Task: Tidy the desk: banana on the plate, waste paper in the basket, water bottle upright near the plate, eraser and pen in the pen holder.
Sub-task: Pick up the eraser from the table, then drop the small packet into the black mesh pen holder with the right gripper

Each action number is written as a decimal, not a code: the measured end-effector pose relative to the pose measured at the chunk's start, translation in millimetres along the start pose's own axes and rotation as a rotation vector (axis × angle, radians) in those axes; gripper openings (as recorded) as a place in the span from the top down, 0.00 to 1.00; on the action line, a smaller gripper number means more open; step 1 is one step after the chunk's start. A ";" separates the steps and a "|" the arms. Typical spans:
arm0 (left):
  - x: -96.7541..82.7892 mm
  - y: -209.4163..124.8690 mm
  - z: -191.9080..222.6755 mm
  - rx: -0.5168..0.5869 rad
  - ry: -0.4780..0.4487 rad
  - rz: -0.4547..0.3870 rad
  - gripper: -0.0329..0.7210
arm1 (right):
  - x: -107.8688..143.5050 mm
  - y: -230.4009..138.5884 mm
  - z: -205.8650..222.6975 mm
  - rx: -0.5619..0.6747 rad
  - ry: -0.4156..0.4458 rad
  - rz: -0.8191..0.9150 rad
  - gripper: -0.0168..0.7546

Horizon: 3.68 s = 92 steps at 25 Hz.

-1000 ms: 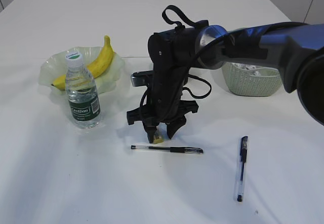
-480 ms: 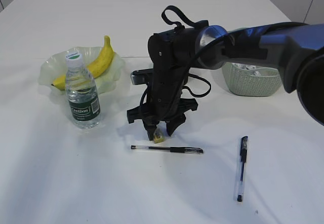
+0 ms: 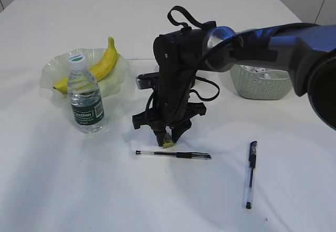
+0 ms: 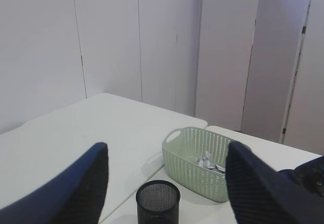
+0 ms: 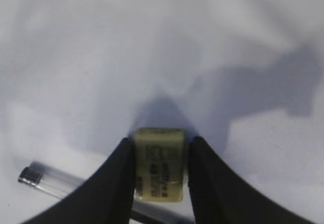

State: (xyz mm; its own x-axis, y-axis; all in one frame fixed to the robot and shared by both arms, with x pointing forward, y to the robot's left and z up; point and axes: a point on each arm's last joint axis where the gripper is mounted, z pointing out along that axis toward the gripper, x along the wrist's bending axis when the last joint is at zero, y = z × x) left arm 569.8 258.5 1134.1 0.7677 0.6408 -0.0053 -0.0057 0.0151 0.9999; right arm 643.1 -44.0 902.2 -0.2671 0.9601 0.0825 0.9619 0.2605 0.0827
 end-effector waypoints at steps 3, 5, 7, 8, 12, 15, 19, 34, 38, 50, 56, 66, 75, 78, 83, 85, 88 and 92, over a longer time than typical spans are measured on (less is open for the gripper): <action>0.0 0.0 0.0 0.000 0.000 0.000 0.29 | -0.1 -0.2 0.0 0.002 -0.001 0.000 0.70; 0.0 0.0 0.0 0.000 0.000 0.000 0.29 | -0.1 -0.2 0.0 0.002 -0.001 0.000 0.73; 0.0 0.0 0.0 0.000 0.000 0.000 0.29 | -0.1 -0.4 0.0 0.004 -0.001 0.000 0.75; 0.0 0.0 0.0 0.000 0.000 0.000 0.29 | -0.1 -0.3 -0.1 0.004 -0.001 0.000 0.76; 0.0 0.0 0.0 0.000 0.000 0.000 0.30 | 0.0 -0.3 -0.5 0.006 -0.001 0.000 0.76; 0.0 0.0 0.0 0.000 0.000 0.000 0.31 | 0.4 0.5 -2.9 0.021 -0.005 -0.001 0.76; 0.0 0.0 0.0 0.000 0.000 0.000 0.31 | 3.2 9.3 -20.2 -0.013 -0.004 -0.011 0.76; 0.0 0.0 0.0 0.000 0.000 0.000 0.32 | 9.5 43.9 -104.3 -0.280 -0.028 -0.049 0.76; 0.0 0.0 0.0 0.000 0.000 0.000 0.33 | 5.2 50.6 -125.7 -0.369 -0.090 -0.063 0.76; 0.0 0.0 0.0 0.000 0.000 0.000 0.34 | -13.0 62.9 -156.1 -0.522 -0.186 -0.041 0.77; 0.0 0.0 0.0 0.000 0.000 -0.008 0.34 | -43.9 71.8 -159.7 -0.556 -0.198 0.020 0.77; 0.0 0.0 0.0 0.000 0.000 -0.038 0.34 | -74.1 88.3 -167.4 -0.703 -0.182 0.061 0.77; 0.0 0.0 0.0 0.001 0.000 -0.045 0.35 | -90.9 104.3 -144.4 -0.760 -0.145 0.086 0.77; -0.1 -0.2 0.0 0.002 -0.001 -0.044 0.35 | -95.0 107.7 -132.4 -0.751 -0.148 0.089 0.77; -0.1 -0.2 0.0 0.002 -0.001 -0.044 0.35 | -95.8 111.1 -112.5 -0.722 -0.148 0.087 0.77; -0.4 0.3 -0.2 0.002 -0.001 -0.042 0.35 | -95.7 112.0 -110.7 -0.727 -0.146 0.085 0.77; -0.4 0.3 -0.2 0.002 -0.001 -0.042 0.35 | -95.4 113.2 -110.6 -0.741 -0.143 0.083 0.77; -0.4 0.3 -0.2 0.002 -0.001 -0.042 0.35 | -95.4 113.9 -108.5 -0.743 -0.142 0.081 0.77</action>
State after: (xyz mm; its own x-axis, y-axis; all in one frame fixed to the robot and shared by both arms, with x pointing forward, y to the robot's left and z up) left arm 569.4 258.4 1134.4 0.7678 0.6389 -0.0476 0.0279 0.0410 0.9988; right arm 771.9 -117.0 1011.6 -0.1384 0.9903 -0.0078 0.6731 0.0998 0.7328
